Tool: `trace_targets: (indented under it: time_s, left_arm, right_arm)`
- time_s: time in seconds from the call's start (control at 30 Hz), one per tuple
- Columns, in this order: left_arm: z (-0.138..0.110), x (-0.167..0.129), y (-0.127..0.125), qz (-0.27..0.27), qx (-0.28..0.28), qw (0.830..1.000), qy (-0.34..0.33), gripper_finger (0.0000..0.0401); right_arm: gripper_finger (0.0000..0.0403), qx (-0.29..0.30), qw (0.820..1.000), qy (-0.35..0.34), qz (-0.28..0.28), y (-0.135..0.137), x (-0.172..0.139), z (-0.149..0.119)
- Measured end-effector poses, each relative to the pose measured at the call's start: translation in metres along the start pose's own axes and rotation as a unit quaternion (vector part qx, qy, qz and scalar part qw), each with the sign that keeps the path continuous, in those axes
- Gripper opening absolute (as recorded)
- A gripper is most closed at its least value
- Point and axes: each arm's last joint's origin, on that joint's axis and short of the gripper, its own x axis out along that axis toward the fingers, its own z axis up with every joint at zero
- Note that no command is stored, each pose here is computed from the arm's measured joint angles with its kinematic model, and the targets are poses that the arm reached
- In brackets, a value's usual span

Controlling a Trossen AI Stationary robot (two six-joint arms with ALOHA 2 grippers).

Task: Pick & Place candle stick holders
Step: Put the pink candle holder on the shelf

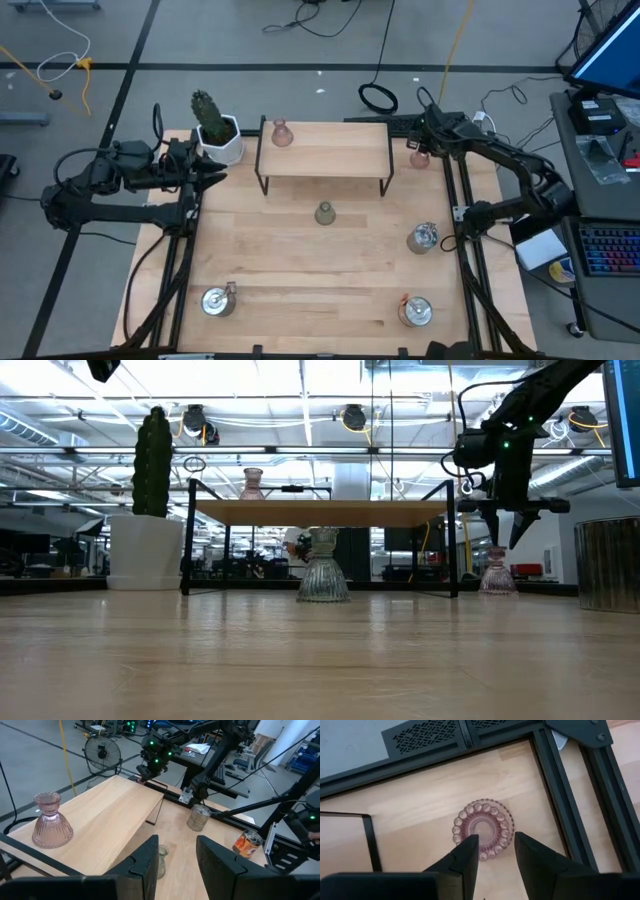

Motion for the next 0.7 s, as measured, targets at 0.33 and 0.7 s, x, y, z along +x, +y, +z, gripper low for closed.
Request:
trace_targets:
  time_s: [0.33,0.7]
  left_arm:
    - [0.0,0.0,0.0,0.0,-0.001,1.0,0.0,0.0131]
    - [0.0001,0.0,0.0,0.0,-0.011,1.0,-0.001,0.0131]
  right_arm:
    - [0.0066,-0.003,1.0,0.011,-0.008,-0.0003,0.0106,-0.0044]
    - [0.0027,-0.009,1.0,0.009,-0.005,-0.0001,0.0098,-0.004]
